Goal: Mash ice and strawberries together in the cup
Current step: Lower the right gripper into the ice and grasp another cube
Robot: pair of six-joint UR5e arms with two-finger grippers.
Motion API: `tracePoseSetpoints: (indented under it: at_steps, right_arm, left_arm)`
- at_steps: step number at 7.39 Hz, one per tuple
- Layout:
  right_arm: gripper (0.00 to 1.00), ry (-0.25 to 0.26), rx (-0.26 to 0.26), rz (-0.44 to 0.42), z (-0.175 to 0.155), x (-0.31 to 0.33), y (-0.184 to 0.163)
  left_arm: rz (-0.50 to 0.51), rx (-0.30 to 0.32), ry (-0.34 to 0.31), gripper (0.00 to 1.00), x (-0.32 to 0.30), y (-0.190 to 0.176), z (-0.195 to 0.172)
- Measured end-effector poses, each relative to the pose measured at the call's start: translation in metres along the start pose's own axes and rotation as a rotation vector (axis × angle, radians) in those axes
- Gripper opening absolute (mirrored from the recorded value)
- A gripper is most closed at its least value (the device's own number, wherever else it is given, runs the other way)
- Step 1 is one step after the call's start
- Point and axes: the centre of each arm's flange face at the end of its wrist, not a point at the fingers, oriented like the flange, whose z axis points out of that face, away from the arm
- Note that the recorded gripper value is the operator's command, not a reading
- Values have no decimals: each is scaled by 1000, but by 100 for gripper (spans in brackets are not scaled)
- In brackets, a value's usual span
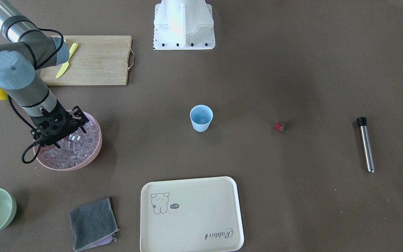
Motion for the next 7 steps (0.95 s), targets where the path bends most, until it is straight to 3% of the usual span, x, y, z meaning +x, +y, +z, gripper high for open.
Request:
tracePoseSetpoints:
  at_steps: [3,5,7]
  right_arm:
    - [62,8,-3,6,3,1,1]
    - [46,10,-7,9,6,-1,1]
    - [42,10,-4,10,4,-1,2]
  left_arm:
    - [0,-3,1,97,0,0,2]
    - [0,-4,1,97,1,0,2]
    - [2,-5,3,97,2,-2,3]
